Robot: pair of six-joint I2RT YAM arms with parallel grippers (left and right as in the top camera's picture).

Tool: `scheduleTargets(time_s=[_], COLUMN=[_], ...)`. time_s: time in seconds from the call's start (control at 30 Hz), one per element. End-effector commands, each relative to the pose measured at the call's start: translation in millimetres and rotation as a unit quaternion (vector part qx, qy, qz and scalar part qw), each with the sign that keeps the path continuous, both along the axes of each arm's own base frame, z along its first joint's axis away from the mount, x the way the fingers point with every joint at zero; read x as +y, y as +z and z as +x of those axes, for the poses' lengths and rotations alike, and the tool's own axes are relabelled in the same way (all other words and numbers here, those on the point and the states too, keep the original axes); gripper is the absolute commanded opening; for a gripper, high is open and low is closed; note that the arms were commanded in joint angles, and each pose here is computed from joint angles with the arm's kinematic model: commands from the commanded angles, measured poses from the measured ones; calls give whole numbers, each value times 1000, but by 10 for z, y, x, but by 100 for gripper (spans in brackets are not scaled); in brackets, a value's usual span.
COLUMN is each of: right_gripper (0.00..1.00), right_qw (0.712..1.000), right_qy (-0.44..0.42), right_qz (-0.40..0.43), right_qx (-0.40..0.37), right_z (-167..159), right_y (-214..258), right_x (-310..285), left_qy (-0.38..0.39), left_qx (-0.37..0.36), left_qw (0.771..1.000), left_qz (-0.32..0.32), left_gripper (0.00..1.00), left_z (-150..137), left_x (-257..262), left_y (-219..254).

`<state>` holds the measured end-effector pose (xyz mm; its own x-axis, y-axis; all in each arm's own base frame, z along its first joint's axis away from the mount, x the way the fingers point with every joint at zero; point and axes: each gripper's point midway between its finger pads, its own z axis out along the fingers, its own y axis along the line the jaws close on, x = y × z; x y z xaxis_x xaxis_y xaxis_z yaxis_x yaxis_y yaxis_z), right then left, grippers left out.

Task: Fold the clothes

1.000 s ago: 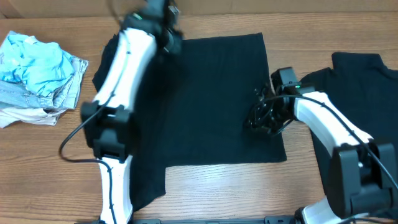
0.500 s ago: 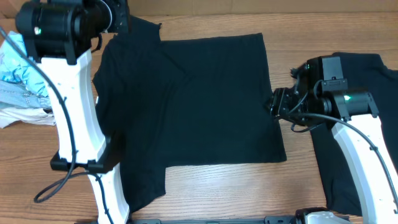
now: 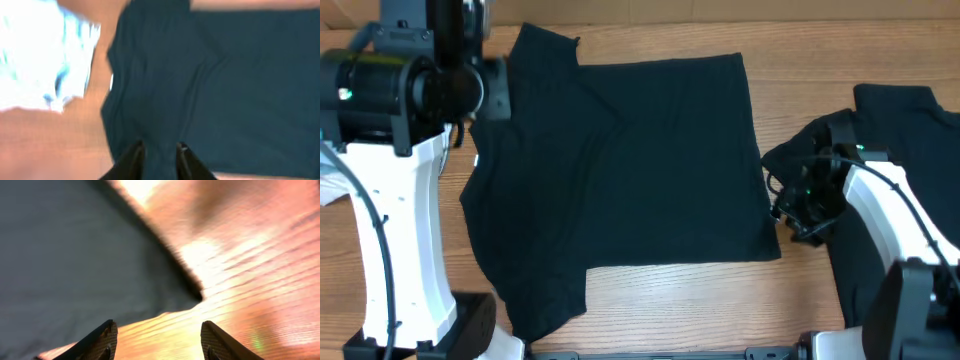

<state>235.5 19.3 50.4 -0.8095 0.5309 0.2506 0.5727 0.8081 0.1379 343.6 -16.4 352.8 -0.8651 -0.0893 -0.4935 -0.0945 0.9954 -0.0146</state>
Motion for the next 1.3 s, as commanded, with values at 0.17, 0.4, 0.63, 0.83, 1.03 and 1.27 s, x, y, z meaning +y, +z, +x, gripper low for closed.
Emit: scheduleTargets(time_s=[0.17, 0.4, 0.63, 0.83, 1.03, 1.27], right_gripper=[56, 48, 44, 29, 21, 6], right_qw=[998, 997, 994, 993, 993, 998], right_qy=[-41, -55, -93, -111, -106, -34], right_qz=[49, 46, 40, 36, 37, 45], right_qx=[28, 29, 34, 33, 31, -9], right_z=[-175, -241, -235, -267, -263, -107], right_y=[-258, -407, -462, -557, -551, -407], right_x=[48, 56, 57, 55, 58, 35], left_qy=[88, 149, 159, 162, 167, 189], left_qx=[145, 216, 276, 316, 338, 338], left_qw=[985, 965, 947, 934, 925, 921], left_qz=[-7, -24, -41, -39, -40, -48], left_gripper=[28, 37, 39, 40, 50, 65], left_z=[-477, -1019, -1322, -1451, -1554, -1558], left_x=[293, 466, 442, 432, 413, 399], left_y=[-790, -1178, -1564, -1954, -2068, -2121])
